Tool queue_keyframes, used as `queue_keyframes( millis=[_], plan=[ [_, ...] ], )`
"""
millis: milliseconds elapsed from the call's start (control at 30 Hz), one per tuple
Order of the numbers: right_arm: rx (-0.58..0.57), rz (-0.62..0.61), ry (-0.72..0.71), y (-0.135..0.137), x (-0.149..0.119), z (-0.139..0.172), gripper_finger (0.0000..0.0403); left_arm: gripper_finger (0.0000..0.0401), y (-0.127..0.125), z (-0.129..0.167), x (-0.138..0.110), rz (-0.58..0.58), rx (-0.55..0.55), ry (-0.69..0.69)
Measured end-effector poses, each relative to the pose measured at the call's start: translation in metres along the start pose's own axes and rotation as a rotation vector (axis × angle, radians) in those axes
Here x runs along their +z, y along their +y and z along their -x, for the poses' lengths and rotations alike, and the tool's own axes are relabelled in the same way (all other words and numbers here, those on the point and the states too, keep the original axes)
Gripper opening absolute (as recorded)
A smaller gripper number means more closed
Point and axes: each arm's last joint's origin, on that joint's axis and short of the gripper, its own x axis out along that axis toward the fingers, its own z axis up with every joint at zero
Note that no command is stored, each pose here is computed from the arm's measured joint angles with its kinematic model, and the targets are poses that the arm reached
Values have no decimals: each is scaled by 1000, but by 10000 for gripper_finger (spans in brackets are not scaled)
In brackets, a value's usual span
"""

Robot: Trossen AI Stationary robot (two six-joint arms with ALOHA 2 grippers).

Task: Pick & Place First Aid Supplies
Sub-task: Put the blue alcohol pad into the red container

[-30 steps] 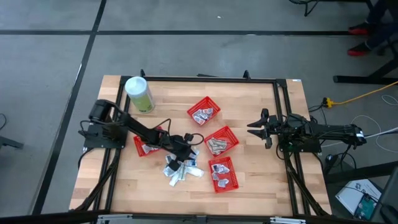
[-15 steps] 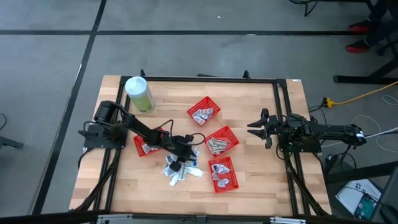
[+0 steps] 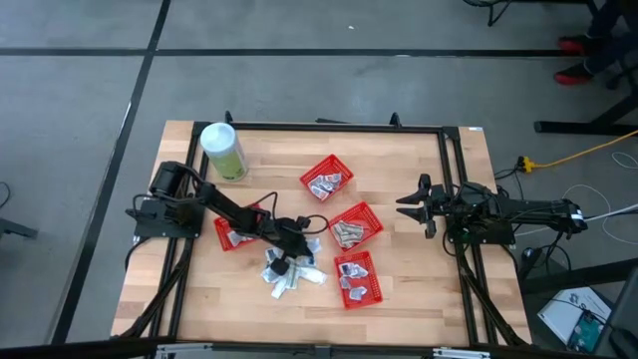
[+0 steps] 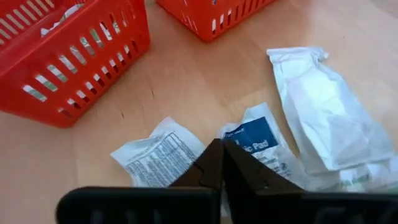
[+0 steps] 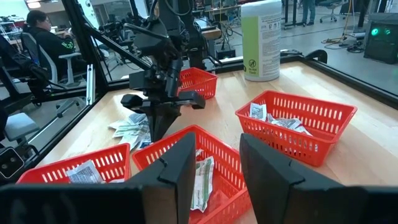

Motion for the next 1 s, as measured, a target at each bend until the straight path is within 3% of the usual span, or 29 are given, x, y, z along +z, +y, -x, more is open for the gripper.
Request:
queue_keyframes(
  millis=[333,1000],
  plan=[
    [0,0,0,0,0,0,126,2,5,15,24,-170,55,-132],
    [0,0,0,0,0,0,126,2,13,46,55,-250,209,-247]
  ],
)
